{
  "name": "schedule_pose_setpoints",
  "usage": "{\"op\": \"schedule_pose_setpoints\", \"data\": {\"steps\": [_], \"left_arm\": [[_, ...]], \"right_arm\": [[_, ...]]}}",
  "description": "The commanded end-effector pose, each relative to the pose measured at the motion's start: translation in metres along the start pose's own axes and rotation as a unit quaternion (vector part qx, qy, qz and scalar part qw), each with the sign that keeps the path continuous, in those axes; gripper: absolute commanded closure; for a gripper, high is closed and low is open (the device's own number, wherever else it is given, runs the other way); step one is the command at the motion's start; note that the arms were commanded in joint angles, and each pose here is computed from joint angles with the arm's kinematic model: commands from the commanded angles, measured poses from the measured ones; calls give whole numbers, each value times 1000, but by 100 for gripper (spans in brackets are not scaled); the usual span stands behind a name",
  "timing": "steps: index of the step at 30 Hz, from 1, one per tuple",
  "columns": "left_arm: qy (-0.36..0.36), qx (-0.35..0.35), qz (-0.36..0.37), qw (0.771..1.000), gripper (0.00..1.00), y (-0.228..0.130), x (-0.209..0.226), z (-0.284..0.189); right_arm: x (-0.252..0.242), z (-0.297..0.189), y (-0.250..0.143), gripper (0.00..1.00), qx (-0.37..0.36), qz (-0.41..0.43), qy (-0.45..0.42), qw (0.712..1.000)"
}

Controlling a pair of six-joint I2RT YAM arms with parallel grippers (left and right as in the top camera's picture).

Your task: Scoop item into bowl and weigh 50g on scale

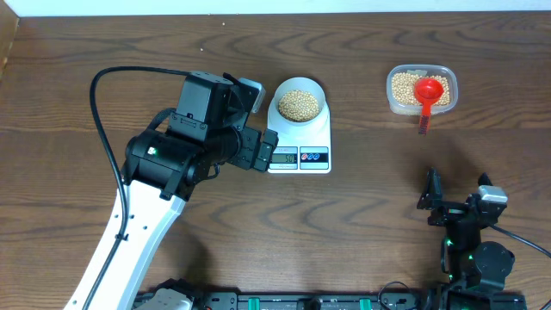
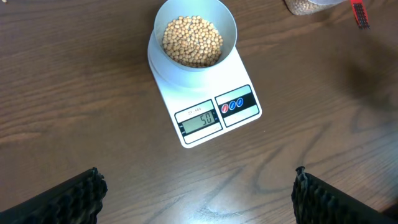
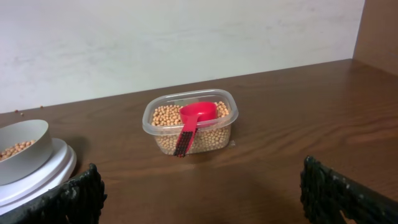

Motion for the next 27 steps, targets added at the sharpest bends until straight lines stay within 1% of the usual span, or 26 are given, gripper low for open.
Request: {"op": "schedule_pose_setpoints", "data": {"steps": [1,14,17,21,23,27], "left_arm": [[6,-1,7,1000,2,2,3,0],[10,-6,3,1000,2,2,6,-3],[16,-43,2,999,2,11,11,-9],[40,-116,-10,992,2,29,30,-25],[55,-159,-15,986,2,38,40,-39],[93,-256,-21,962,2,51,62,-69]], "right_arm": [[0,0,0,1,-1,-3,0,1000],[0,0,0,1,-1,-3,0,1000],[0,0,0,1,-1,-3,0,1000],[0,0,0,1,-1,-3,0,1000],[0,0,0,1,-1,-3,0,1000],[0,0,0,1,-1,-3,0,1000]]}}
Point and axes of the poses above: each gripper's point midway between its finger pads, its own z axis out along the fingers, its own x axis along the line the jaws close on, y = z × x, the point moved 4 cm from there along -z, back along the fingers, and after that the axes turned 2 degrees about z, right-handed, at the moved point
